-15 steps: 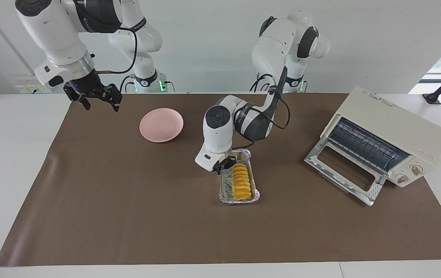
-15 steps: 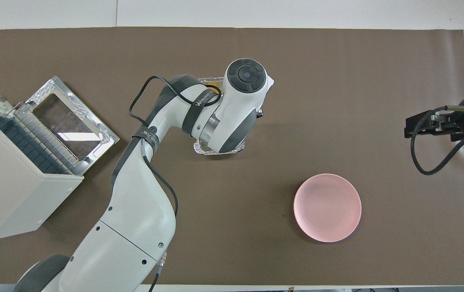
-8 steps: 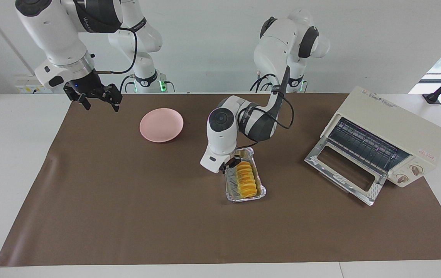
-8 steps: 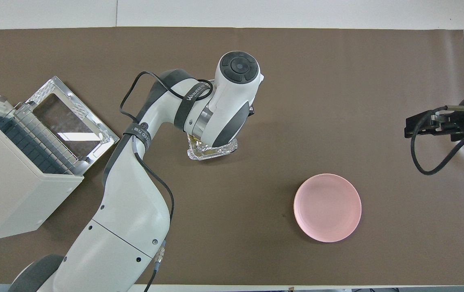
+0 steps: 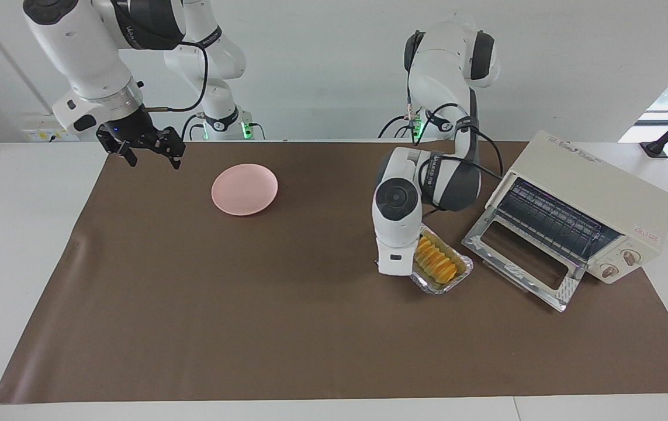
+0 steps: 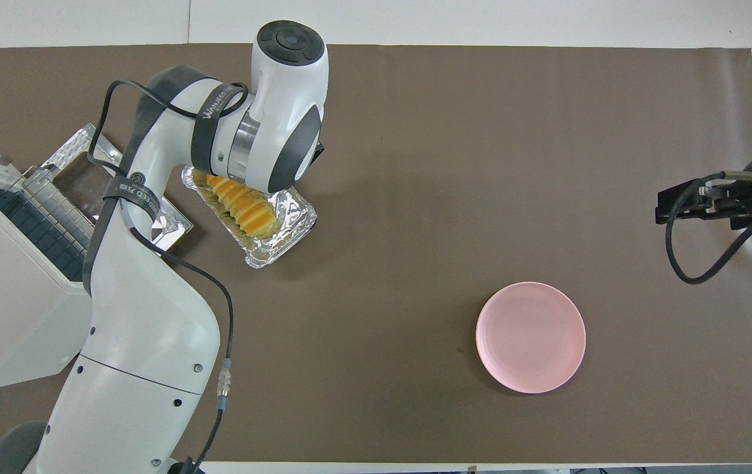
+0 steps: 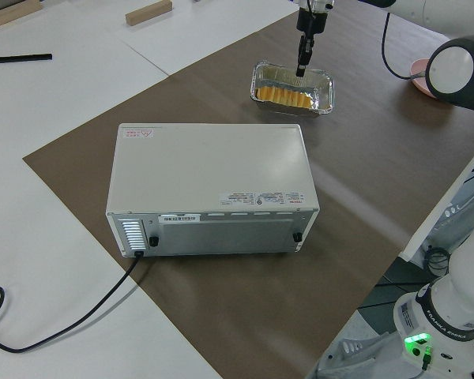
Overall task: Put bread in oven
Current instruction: 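Carry the foil tray with the left gripper into the oven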
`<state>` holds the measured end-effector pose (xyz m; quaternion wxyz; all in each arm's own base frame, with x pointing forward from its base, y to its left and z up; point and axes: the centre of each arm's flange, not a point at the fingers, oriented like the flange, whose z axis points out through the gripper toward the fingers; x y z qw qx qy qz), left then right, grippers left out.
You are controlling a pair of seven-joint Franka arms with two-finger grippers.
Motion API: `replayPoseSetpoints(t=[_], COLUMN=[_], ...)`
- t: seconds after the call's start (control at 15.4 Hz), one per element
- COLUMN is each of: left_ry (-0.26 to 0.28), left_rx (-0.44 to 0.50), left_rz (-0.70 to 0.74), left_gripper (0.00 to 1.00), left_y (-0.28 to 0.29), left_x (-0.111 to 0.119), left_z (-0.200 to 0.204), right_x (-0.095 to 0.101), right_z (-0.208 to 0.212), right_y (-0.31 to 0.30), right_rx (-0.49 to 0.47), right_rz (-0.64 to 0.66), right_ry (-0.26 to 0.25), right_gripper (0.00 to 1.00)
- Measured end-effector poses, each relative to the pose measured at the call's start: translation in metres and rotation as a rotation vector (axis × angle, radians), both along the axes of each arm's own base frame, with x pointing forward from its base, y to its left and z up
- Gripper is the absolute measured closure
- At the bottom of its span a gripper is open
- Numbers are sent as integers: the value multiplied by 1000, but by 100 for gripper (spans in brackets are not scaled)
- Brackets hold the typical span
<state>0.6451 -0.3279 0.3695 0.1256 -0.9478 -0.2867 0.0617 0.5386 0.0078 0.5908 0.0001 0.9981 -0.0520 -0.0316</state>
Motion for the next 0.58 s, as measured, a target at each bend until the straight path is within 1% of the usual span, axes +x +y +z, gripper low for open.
replayPoseSetpoints(t=[0.19,0.39,0.52,0.58], left_ry=[24,4,9,12], left_rx=[6,-35,-49,-45], left_rz=[83,168,217,220], left_gripper=[98,98,98,98], left_y=[48,102,141,153], left_x=[15,26,28,27], left_z=[12,59,87,95], right_x=[0,0,0,0], right_z=[0,0,0,0], right_y=[0,0,0,0], right_rx=[0,0,0,0], right_rz=[0,0,0,0], right_ry=[0,0,0,0], right_gripper=[0,0,0,0])
